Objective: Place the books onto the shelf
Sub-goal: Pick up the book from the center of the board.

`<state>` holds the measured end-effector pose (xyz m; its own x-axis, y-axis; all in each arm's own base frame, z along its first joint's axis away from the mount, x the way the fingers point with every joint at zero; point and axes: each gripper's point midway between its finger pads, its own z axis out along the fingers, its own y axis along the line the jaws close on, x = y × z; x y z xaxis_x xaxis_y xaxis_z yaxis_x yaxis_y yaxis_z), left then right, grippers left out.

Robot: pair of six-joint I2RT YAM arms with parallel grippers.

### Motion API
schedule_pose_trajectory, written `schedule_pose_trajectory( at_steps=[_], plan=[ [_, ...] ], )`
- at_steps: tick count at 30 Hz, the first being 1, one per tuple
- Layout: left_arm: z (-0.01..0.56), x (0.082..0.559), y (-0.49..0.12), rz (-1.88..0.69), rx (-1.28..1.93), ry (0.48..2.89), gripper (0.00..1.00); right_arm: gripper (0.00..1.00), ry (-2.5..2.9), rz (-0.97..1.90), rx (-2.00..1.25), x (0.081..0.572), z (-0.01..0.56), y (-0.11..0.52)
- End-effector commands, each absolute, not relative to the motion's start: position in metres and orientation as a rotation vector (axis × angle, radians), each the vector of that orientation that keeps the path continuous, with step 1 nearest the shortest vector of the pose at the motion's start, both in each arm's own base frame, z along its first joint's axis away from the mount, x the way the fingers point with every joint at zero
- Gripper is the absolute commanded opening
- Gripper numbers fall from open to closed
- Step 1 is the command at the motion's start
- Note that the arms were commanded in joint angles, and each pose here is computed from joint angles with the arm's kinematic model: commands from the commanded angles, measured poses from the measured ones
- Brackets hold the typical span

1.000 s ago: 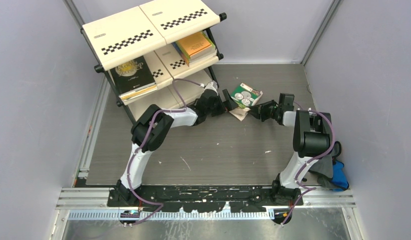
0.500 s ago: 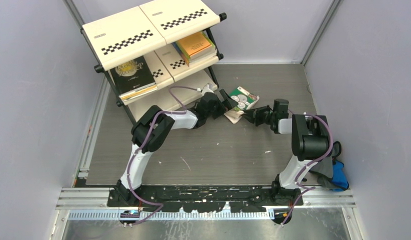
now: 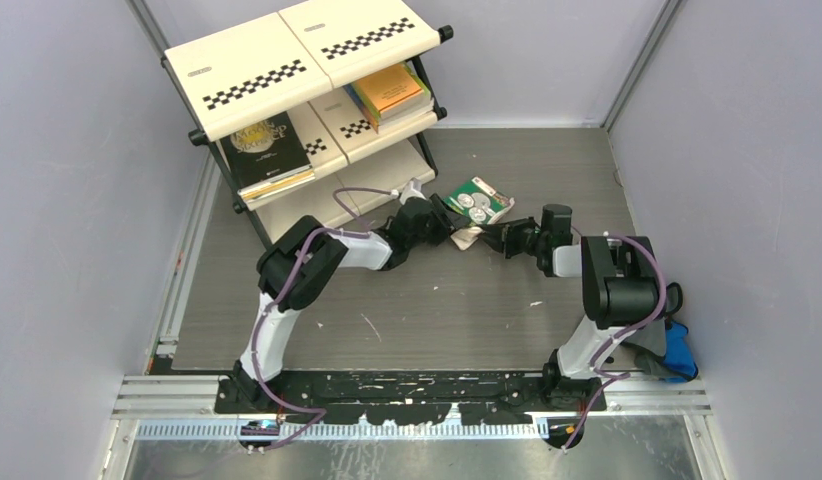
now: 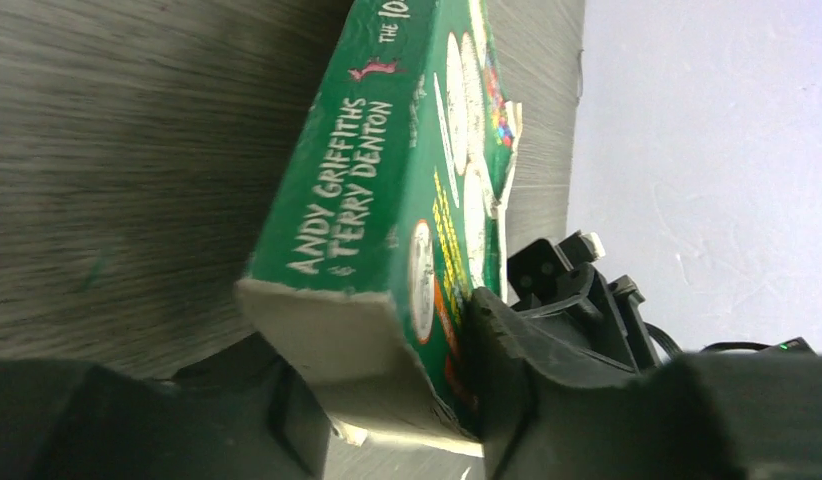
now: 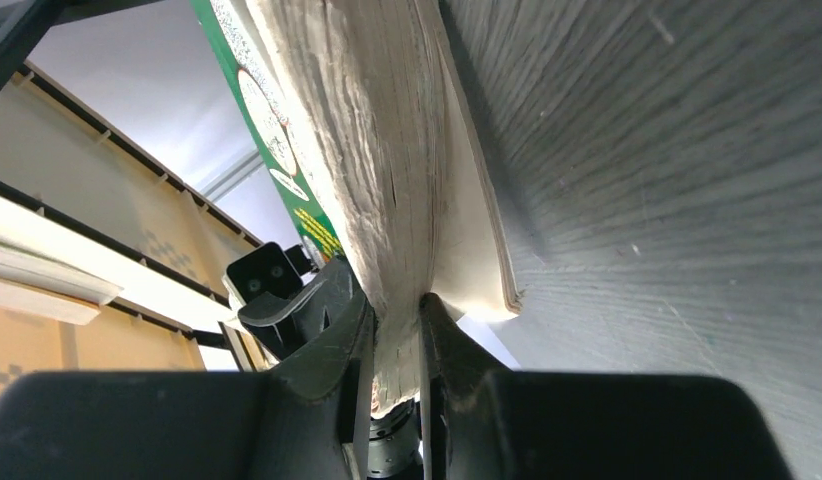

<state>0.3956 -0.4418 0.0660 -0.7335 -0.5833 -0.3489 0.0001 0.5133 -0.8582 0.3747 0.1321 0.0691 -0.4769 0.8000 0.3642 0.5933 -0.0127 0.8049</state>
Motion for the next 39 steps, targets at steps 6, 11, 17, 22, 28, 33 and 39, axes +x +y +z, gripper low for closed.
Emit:
schedule_pose_trajectory(
  at_steps=[6,11,17,22,28,33,39],
  plan=[
    [0.114,0.39,-0.444,-1.271,-0.523,2.013,0.0,0.01,2.086,1.473,1.181,0.358,0.126,0.138],
    [0.129,0.377,-0.442,-1.254,-0.535,1.984,0.0,0.16,2.157,1.314,1.056,0.34,0.14,0.132],
    [0.16,0.36,-0.437,-1.21,-0.487,1.95,0.0,0.51,2.204,1.172,0.961,0.324,0.157,0.123],
    [0.181,0.354,-0.42,-1.133,-0.49,1.915,0.0,0.6,2.174,1.133,0.936,0.321,0.169,0.118],
    [0.202,0.349,-0.387,-1.046,-0.557,1.841,0.0,0.61,2.125,1.116,0.92,0.322,0.185,0.114],
    [0.21,0.336,-0.353,-0.975,-0.634,1.767,0.0,0.62,2.141,1.101,0.874,0.316,0.188,0.122],
    [0.198,0.321,-0.314,-0.915,-0.724,1.696,0.0,0.61,2.15,1.069,0.793,0.312,0.193,0.132]
  ],
)
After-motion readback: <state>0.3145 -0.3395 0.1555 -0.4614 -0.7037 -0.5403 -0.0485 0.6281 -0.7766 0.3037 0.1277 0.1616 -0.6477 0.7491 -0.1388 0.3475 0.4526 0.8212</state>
